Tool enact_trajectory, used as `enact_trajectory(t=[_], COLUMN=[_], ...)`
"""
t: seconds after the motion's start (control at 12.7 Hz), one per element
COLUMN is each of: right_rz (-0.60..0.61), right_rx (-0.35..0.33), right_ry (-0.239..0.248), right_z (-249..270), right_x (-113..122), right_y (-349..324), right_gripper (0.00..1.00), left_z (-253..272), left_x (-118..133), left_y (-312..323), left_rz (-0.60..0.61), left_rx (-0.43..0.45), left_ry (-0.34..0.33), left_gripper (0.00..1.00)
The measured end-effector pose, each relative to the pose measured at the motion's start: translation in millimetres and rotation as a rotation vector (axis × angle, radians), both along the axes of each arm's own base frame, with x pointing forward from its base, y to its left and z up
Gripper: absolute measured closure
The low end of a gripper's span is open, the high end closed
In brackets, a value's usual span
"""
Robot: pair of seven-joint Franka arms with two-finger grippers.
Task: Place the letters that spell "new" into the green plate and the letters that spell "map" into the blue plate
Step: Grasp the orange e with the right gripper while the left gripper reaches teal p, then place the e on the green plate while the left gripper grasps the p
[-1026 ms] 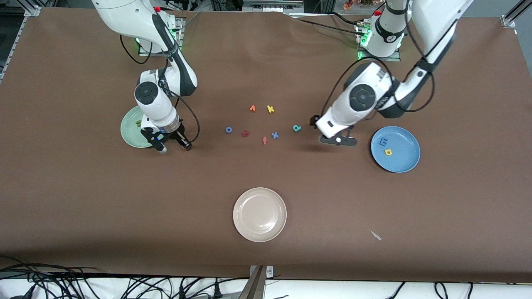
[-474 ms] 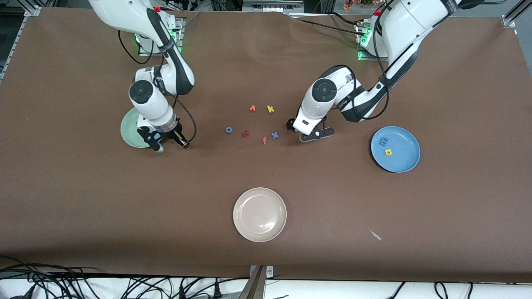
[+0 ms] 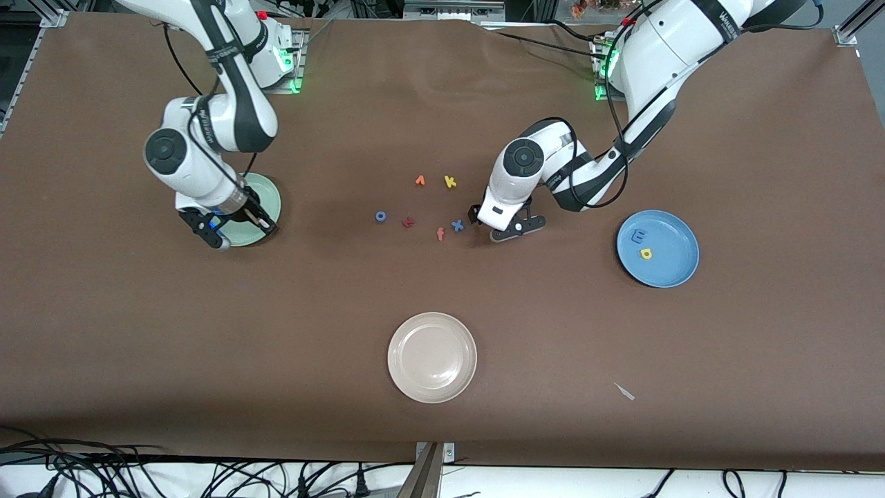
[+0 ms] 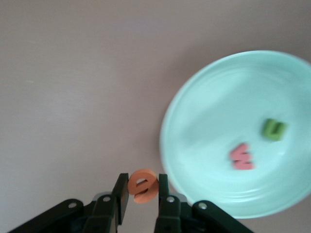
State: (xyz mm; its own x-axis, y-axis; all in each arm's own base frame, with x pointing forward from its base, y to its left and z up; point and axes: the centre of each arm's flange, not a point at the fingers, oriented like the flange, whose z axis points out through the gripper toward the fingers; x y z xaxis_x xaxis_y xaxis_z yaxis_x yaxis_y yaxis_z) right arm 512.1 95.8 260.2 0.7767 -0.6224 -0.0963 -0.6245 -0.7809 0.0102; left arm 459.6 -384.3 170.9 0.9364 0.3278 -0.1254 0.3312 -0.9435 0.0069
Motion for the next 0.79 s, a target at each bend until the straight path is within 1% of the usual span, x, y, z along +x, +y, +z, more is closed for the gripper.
enact_trajectory(t=[0.08, 0.16, 0.24, 0.32, 0.39, 0.47, 0.55, 0.63, 0.71, 0.79], right_rz=[0.016, 0.032, 0.041, 0.039, 0.04, 0.042, 0.045, 0.051, 0.061, 0.075], right_rx=[-0.004, -0.007, -0.009, -0.01, -0.01, -0.009, -0.005, 0.006, 0.024, 0.046], right_ry=[0.022, 0.037, 0.048, 0.054, 0.055, 0.052, 0.041, 0.019, -0.011, -0.034], right_z=[-6, -12, -17, -19, -19, -18, -13, -3, 15, 37], right_x=[-4, -9, -13, -15, -16, -15, -13, -8, -2, 5], right_y=[-17, -32, -42, -46, -46, -45, -44, -42, -39, -36], right_gripper=[0.71, 0.71, 0.64, 0.54, 0.45, 0.34, 0.23, 0.11, 0.01, 0.0], left_z=[-1, -1, -2, -2, -2, -2, -2, -2, -2, 0], left_x=[-1, -3, -3, -3, -3, -3, -3, -2, -3, -2], left_y=[-1, -2, -3, -3, -3, -3, -2, -3, -3, -4], left_rz=[-0.003, -0.005, -0.005, -0.005, -0.004, -0.004, -0.003, -0.003, -0.003, -0.004], left_rx=[0.002, 0.004, 0.004, 0.004, 0.005, 0.005, 0.006, 0.005, 0.005, 0.003], left_ry=[0.0, 0.001, 0.001, 0.001, 0.001, 0.001, 0.001, 0.0, 0.0, -0.002], left_gripper=[0.11, 0.19, 0.2, 0.27, 0.28, 0.33, 0.33, 0.39, 0.4, 0.48])
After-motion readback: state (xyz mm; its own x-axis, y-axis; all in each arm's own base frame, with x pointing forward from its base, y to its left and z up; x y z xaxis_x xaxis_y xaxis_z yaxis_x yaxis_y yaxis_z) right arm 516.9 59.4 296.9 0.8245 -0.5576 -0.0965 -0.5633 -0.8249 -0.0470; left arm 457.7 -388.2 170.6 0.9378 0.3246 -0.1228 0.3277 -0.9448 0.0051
